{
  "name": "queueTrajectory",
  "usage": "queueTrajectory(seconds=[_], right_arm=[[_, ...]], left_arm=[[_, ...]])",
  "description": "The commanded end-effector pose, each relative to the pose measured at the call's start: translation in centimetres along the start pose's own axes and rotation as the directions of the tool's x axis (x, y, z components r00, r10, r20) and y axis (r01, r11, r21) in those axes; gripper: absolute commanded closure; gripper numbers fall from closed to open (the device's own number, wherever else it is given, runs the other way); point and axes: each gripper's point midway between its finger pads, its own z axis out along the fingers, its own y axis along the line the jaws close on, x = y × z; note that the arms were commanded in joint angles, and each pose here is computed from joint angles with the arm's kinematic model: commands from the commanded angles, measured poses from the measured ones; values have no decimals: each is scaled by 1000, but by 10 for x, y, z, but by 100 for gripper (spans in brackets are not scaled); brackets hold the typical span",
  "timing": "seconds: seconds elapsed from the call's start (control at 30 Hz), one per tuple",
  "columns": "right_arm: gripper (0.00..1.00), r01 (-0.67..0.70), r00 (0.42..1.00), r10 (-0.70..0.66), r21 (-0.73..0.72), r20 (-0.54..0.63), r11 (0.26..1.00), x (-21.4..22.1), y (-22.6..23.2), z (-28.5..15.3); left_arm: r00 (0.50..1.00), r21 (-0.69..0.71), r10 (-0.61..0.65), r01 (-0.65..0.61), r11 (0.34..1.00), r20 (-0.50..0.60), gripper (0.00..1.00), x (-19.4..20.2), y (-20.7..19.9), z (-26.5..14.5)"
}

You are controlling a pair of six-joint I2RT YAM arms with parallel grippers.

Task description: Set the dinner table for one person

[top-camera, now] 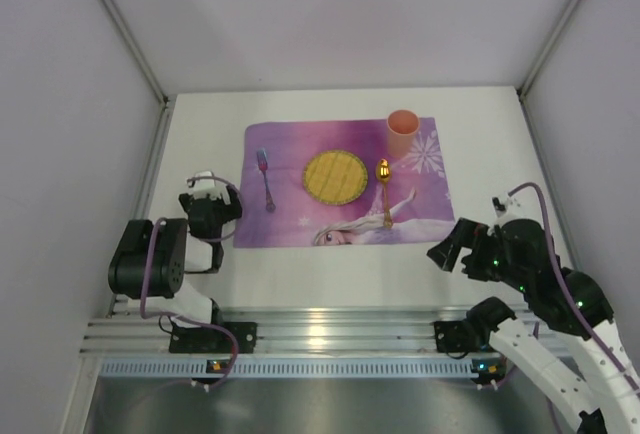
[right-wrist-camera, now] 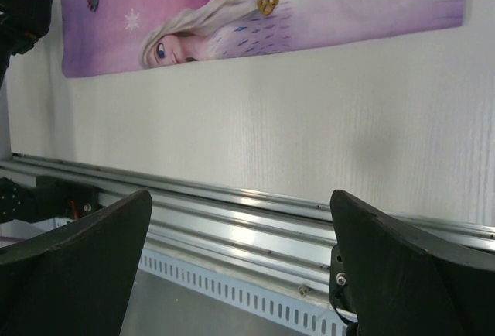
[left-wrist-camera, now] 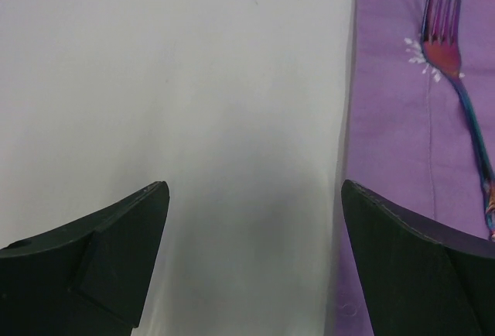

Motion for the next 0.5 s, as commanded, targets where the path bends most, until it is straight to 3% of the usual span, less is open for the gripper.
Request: queueTrajectory(seconds=[0.0, 0.13, 0.3, 0.4, 0.47], right_arm=[[0, 62, 997, -63, 16, 50, 998, -24, 8, -6], [0, 124, 988, -123, -12, 90, 992, -56, 33, -20], [0, 252, 968, -251, -85, 17, 964, -46, 44, -36], [0, 249, 969, -247, -141, 29, 958, -37, 47, -42], [0, 223, 973, -206, -186, 105, 957, -39, 51, -45]], left_arm=[[990, 80, -21, 10, 997, 139, 1, -52, -19, 17], [986, 82, -14, 0, 997, 163, 1, -52, -19, 13], [988, 116, 8, -26, 993, 153, 1, -51, -25, 15], [991, 175, 32, -55, 983, 133, 1, -49, -36, 16], [991, 173, 33, -56, 983, 133, 2, -49, -36, 17]])
